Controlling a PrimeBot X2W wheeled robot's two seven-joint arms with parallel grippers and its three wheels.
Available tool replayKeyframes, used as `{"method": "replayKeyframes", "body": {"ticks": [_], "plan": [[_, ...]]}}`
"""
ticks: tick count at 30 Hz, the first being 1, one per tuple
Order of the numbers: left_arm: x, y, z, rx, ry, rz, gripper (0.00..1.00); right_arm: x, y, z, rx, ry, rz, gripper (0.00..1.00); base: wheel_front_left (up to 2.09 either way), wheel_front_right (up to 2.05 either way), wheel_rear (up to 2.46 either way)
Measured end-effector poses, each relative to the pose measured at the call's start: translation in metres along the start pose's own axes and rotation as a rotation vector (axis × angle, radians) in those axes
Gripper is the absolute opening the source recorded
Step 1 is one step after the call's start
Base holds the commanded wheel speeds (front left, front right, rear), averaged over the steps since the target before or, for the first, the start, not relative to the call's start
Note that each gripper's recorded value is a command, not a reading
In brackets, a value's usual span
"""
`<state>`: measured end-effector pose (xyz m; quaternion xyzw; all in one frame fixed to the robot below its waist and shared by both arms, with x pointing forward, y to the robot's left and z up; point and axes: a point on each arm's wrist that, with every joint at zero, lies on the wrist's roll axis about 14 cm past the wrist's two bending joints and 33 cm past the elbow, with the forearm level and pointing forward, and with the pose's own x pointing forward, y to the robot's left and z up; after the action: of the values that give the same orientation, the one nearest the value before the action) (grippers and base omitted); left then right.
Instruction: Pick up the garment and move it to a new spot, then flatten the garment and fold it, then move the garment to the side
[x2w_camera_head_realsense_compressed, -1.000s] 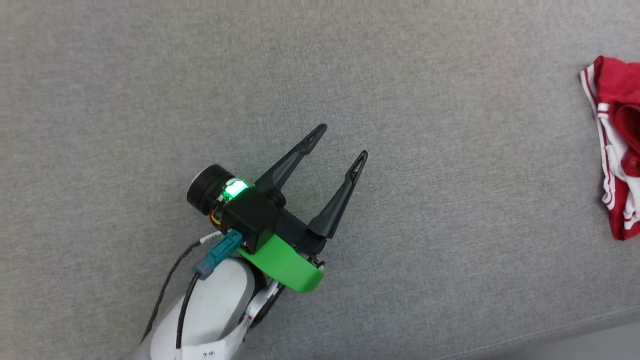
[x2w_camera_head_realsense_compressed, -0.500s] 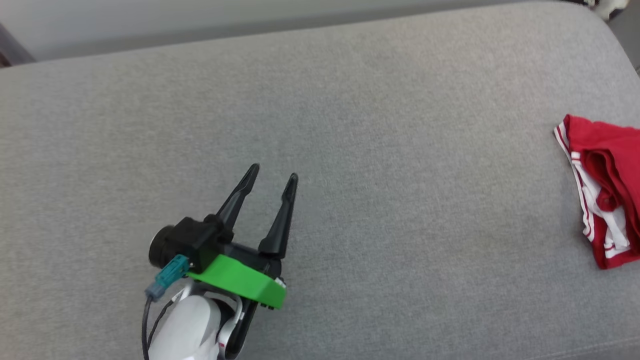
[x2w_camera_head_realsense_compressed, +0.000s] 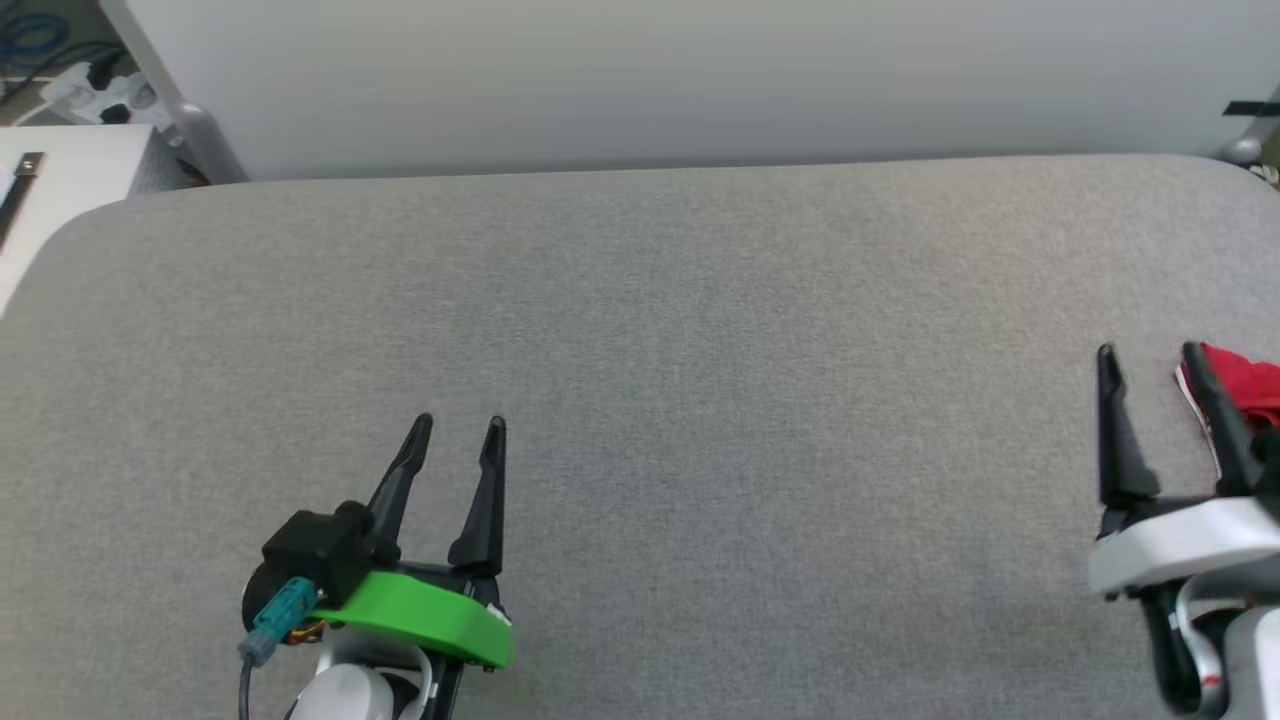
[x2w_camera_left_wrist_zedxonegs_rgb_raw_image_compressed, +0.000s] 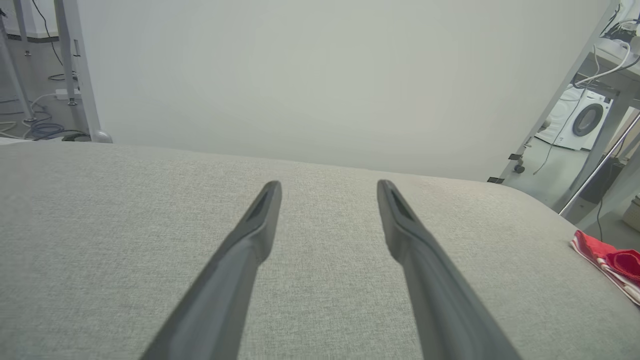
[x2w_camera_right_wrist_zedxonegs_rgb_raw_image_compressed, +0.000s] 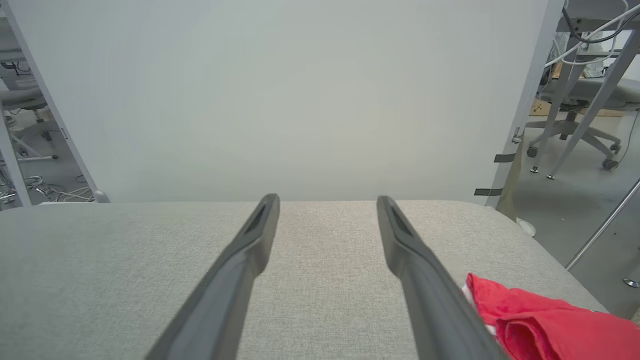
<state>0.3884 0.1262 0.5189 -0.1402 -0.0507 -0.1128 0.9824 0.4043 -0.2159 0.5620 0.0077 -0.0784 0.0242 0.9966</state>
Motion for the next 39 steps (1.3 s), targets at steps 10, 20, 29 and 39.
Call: {"method": "replayKeyframes", "body": {"ticks": [10,20,29,39], "plan": [[-0.02,0.018,0.006,-0.001,-0.016,0.082,1.0,-0.019,0.039,-0.021,0.084,-0.003,0.037,1.0,0.0,0.0,0.0],[-0.023,0.022,0.005,0.002,-0.014,0.098,1.0,-0.021,0.048,-0.028,0.095,0.007,0.052,1.0,0.0,0.0,0.0],[-0.023,0.021,0.005,0.011,-0.011,0.095,1.0,-0.021,0.051,-0.029,0.1,0.007,0.06,1.0,0.0,0.0,0.0],[-0.022,0.019,0.005,0.008,-0.013,0.088,1.0,-0.022,0.051,-0.032,0.101,0.017,0.057,1.0,0.0,0.0,0.0]]}}
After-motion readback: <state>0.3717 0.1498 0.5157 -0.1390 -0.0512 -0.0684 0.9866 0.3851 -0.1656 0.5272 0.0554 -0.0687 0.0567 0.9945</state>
